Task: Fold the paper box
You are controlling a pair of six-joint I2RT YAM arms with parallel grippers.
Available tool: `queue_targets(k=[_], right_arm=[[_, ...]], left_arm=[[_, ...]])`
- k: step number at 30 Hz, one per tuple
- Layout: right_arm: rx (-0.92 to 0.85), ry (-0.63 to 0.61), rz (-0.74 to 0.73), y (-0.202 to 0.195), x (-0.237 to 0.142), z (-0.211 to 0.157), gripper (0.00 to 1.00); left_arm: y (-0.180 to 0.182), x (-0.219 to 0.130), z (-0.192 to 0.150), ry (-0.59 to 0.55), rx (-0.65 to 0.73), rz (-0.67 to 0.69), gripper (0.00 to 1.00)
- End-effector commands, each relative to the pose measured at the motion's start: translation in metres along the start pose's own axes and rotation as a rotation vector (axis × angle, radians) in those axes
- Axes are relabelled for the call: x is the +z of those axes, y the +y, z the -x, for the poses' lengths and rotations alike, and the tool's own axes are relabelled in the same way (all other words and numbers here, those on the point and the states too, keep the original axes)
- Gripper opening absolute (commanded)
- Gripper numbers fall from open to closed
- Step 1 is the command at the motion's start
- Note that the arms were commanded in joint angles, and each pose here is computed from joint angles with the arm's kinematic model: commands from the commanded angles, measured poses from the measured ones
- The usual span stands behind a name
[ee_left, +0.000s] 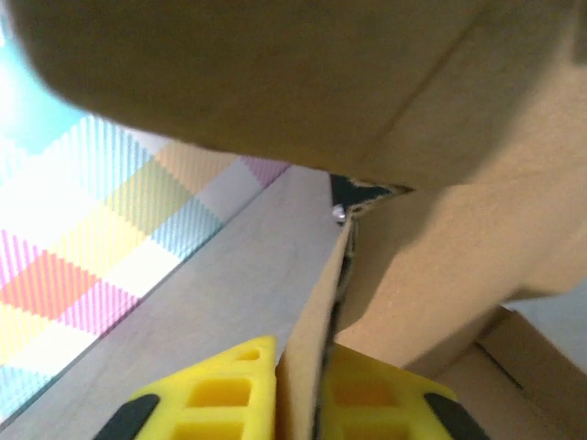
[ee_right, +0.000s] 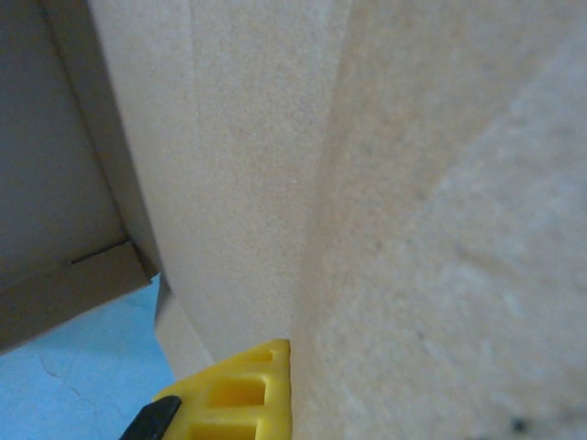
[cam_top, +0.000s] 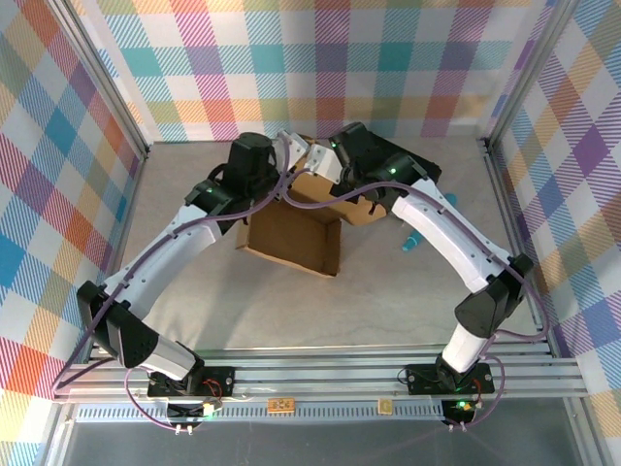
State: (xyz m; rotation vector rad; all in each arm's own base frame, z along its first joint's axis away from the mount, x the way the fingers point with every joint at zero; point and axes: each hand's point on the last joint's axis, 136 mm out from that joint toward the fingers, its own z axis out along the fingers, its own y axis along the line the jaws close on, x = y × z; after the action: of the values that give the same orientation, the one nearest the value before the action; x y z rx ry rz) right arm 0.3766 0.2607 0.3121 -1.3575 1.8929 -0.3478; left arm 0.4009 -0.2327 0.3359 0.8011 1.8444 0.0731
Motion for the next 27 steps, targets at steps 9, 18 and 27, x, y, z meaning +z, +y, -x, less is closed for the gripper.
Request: queue_targets(k=[9,18,27], right_arm=[[0.521,-0.111,0.146,0.019,-0.018,0.055,0.03],[0.825,-0.165,0.148,-0.021,-0.055,0.027,0.51],[1.66,-0.202,0.121,-0.094,-0.041,-0.101,0.68]], left_arm=[[0.029,0.033,-0.041,-0.016,-0.3,0.358,0.0],[0.045,0.031,-0.071,-0.165,-0.407,0.264,0.0],[0.046,0.027,-0.093,-0.207,-0.379,0.228,0.0]])
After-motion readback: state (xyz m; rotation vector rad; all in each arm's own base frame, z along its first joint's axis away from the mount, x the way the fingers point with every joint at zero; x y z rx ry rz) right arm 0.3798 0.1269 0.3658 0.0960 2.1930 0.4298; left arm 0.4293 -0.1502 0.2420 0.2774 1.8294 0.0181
